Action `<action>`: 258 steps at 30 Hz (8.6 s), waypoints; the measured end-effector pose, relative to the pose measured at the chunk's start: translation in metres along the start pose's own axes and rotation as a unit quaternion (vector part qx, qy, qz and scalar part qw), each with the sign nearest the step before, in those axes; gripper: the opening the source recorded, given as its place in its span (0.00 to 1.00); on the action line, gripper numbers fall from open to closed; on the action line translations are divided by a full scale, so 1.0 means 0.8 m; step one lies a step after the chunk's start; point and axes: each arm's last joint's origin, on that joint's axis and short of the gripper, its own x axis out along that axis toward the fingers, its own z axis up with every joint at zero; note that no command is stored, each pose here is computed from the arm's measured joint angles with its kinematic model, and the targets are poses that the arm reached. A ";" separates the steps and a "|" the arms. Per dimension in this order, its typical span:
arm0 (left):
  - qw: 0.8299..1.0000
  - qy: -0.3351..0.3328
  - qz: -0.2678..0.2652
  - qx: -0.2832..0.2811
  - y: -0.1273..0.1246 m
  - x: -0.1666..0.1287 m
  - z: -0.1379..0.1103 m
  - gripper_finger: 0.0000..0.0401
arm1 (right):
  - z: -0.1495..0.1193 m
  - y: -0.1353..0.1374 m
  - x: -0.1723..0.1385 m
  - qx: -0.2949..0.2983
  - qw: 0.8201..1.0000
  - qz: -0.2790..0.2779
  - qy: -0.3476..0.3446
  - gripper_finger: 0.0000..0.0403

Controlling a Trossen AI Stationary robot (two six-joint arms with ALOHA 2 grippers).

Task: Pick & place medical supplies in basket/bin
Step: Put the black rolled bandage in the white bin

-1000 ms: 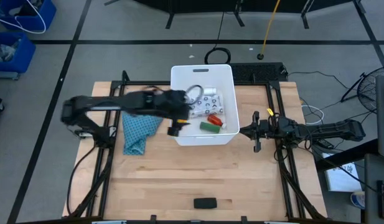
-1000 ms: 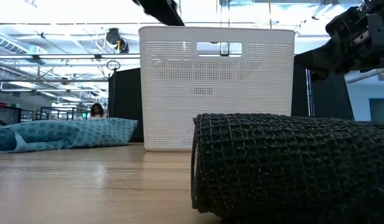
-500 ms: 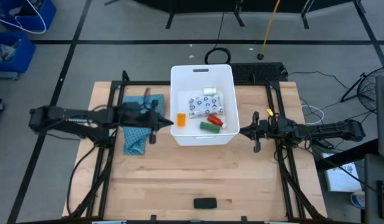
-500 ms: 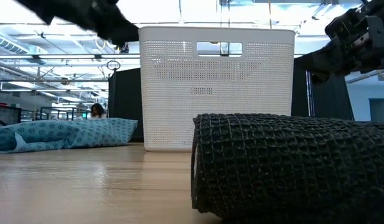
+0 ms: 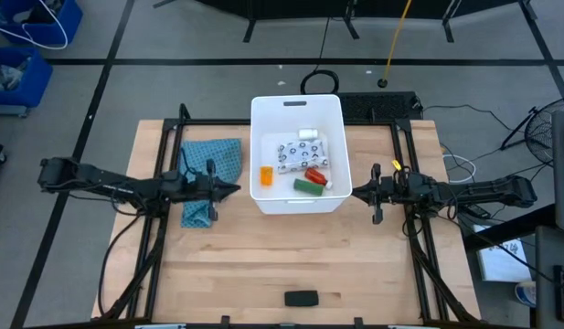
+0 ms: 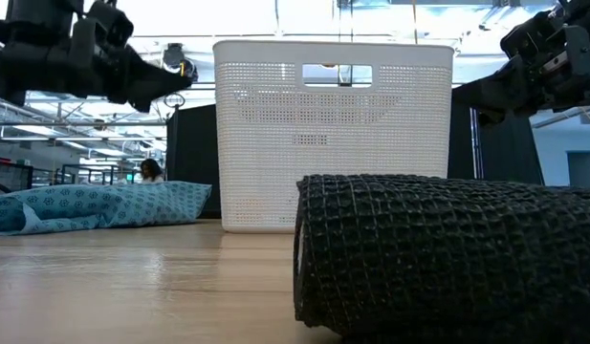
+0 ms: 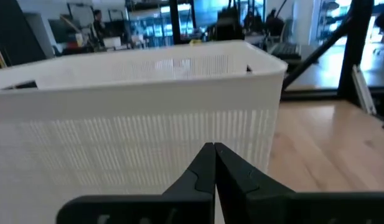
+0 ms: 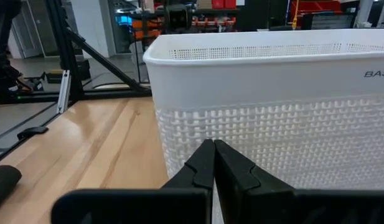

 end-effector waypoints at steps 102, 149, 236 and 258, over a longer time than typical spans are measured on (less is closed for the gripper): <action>0.997 -0.012 -0.004 -0.070 -0.001 -0.003 -0.002 0.10 | -0.008 0.299 0.194 0.073 0.918 0.151 0.359 0.83; 0.998 -0.007 -0.004 -0.067 -0.001 -0.003 -0.003 0.10 | 0.016 0.323 0.186 0.038 0.956 0.160 0.241 0.16; 0.996 0.034 -0.034 -0.073 -0.004 -0.003 -0.013 0.10 | 0.032 0.352 0.212 -0.025 0.922 0.000 0.387 0.24; 0.999 0.030 -0.031 -0.010 -0.004 -0.003 -0.012 0.10 | 0.038 0.155 0.066 -0.072 0.980 0.099 0.157 0.23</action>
